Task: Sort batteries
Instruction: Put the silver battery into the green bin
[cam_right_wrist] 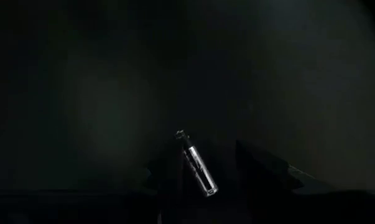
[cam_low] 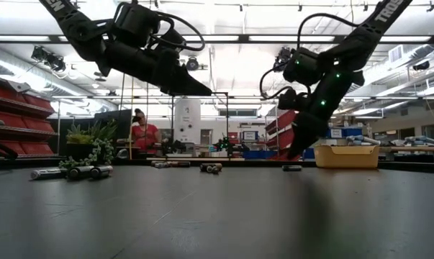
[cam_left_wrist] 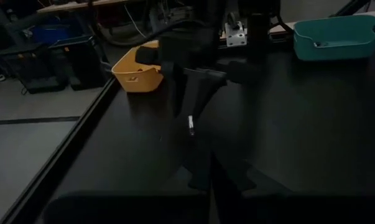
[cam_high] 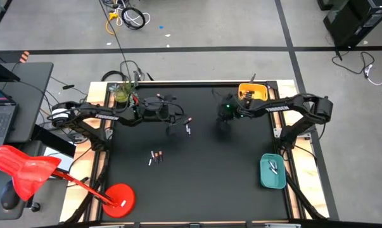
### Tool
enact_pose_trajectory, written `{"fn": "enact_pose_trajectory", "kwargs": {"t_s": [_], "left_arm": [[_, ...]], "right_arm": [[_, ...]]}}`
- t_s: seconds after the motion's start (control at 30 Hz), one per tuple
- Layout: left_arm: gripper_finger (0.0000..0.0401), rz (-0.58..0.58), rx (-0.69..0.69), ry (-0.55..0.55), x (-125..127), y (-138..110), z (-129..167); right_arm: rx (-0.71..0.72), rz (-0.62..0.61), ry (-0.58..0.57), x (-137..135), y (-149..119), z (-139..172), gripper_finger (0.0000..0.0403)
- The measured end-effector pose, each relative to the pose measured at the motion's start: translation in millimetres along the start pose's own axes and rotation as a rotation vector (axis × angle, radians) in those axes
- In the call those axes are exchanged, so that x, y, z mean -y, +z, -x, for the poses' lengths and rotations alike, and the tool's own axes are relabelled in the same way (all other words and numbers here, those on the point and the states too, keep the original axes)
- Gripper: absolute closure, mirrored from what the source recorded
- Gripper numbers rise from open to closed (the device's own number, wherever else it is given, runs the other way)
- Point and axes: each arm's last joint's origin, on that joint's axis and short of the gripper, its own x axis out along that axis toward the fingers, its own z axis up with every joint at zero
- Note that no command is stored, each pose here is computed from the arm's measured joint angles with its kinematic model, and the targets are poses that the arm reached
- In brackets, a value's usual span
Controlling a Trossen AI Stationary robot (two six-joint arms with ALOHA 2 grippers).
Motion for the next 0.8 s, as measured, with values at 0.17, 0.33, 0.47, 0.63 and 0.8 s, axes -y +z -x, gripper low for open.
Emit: {"fn": "enact_pose_trajectory", "kwargs": {"t_s": [0.17, 0.33, 0.47, 0.63, 0.8], "left_arm": [[0.0384, 0.004, -0.002, -0.001, 0.2, -0.1, 0.0], [0.0384, 0.002, 0.001, -0.008, 1.9, 0.3, -0.3], [0.0384, 0.000, 0.008, -0.014, 3.4, 1.3, -0.5], [0.0384, 0.001, 0.018, -0.012, 3.5, 2.4, -0.5], [0.0384, 0.016, 0.039, -0.008, 3.1, 4.4, -0.4]], "right_arm": [[-0.032, 0.063, 0.016, -5.5, -2.7, -1.9, 0.0247], [-0.082, 0.064, 0.048, -7.4, -8.5, -10.7, 0.0249], [-0.126, 0.052, 0.064, -10.2, -12.6, -21.5, 0.0249], [-0.152, -0.022, 0.064, -12.0, -15.0, -24.5, 0.0259], [-0.177, -0.065, 0.044, -18.2, -16.3, -23.8, 0.0337]]}}
